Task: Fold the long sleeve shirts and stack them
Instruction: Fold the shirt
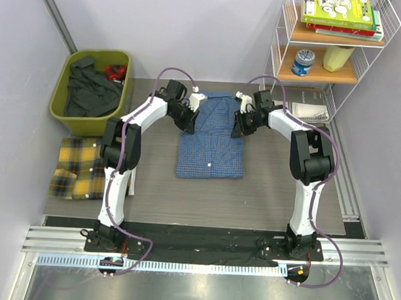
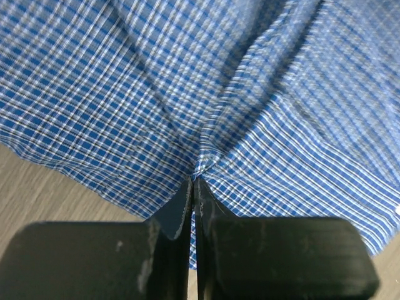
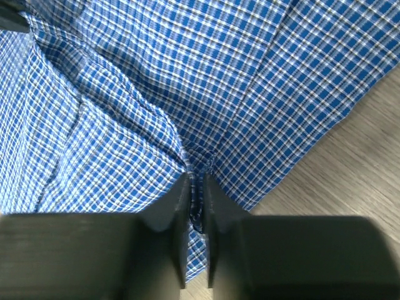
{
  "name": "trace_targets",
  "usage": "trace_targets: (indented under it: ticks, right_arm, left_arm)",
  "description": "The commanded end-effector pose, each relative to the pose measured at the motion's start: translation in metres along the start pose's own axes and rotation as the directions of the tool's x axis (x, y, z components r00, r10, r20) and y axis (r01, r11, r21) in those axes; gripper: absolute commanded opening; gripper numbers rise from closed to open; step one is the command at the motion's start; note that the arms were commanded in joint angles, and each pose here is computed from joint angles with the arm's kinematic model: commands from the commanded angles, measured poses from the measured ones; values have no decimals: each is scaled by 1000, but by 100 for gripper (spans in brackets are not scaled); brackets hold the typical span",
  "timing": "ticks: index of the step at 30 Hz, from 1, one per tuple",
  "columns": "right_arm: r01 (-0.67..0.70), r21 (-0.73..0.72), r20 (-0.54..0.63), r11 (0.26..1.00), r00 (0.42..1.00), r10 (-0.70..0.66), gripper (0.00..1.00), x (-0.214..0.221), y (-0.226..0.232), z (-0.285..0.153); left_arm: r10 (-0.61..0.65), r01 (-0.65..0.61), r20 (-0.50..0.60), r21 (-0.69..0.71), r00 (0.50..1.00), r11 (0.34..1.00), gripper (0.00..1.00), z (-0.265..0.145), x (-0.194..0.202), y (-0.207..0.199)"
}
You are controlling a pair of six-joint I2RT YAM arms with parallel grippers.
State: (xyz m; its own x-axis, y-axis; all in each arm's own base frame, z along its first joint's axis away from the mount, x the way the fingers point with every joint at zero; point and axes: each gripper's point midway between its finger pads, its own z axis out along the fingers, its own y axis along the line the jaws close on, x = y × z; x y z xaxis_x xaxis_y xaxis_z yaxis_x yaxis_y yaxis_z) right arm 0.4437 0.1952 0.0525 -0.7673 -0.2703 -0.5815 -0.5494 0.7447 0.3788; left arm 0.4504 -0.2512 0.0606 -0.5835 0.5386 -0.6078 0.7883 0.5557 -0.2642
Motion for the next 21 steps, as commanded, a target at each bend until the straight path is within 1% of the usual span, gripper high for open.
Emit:
trace_targets:
  ticks: [1,2,3,4,5,6,7,8,9,10,11,12,13,14,15,16,17,18,19,20,21]
  right_arm:
    - [34,36,65,999,997,-37,26,-25,0,-8]
    - [43,44,104,998,993,-48,40,-40,3,-22]
    - [43,45,129,998,990,-48,47,-48,5,-31]
    - [45,49,156,998,986,-52,54,-58,8,-42]
    - [41,51,177,998,983,-50,63,-66,11,-56]
    - [54,62,224,997,972,-66,80,-80,17,-83]
    - [58,47,245,997,967,-68,88,-85,25,-97]
    - [44,24,247,999,968,-48,94,-81,32,-107]
    - [38,5,292,999,956,-38,100,-88,49,-134]
    - [37,-69,292,997,956,-15,100,-83,68,-141]
    - [-5,-128,258,992,965,38,100,-65,80,-139]
    - [-83,-195,228,977,965,128,100,-55,96,-141]
    - [-85,-262,208,961,968,143,100,-47,123,-145]
    - [-122,-329,159,936,970,182,100,-24,136,-134]
    - [-154,-373,132,915,967,217,100,-14,149,-131]
    - [-157,-438,140,885,961,240,100,-16,178,-132]
    - [-227,-476,69,850,954,293,100,8,186,-121]
    - [-242,-502,49,830,950,307,100,14,197,-117]
    - [-251,-537,43,806,945,323,100,13,211,-114]
    - [-282,-537,8,795,941,340,100,28,213,-106]
    - [-290,-542,-1,789,939,344,100,32,215,-102]
  left_arm:
    - [-46,48,40,-51,998,998,11,-6,-15,14]
    - [-62,67,72,-64,995,996,19,-19,-23,18]
    - [-96,102,91,-69,991,992,37,-27,-23,20]
    - [-100,114,160,-79,982,990,43,-40,-37,25]
    - [-162,181,254,-52,953,982,49,-74,-57,22]
    - [-201,215,284,-20,938,976,71,-86,-55,16]
    - [-195,212,334,-15,922,977,81,-104,-65,13]
    - [-244,247,350,37,904,968,85,-116,-66,1]
    - [-205,200,397,54,895,978,89,-146,-79,-24]
    - [-263,245,358,97,896,965,96,-139,-58,-38]
    - [-272,240,370,132,888,962,100,-142,-59,-56]
    - [-324,254,370,226,870,940,100,-155,-60,-88]
    - [-399,319,297,283,868,905,100,-138,-30,-105]
    - [-395,297,311,320,864,900,100,-133,-33,-122]
    - [-478,355,279,394,833,848,100,-138,-30,-145]
    - [-520,393,223,434,825,811,100,-121,-10,-162]
    - [-522,370,254,466,814,803,100,-119,-16,-169]
    - [-537,370,254,493,804,788,100,-117,-16,-178]
    - [-590,411,201,545,782,731,100,-115,-17,-192]
    - [-613,434,171,563,771,703,100,-106,-5,-197]
    - [-596,386,219,583,773,715,100,-107,-13,-199]
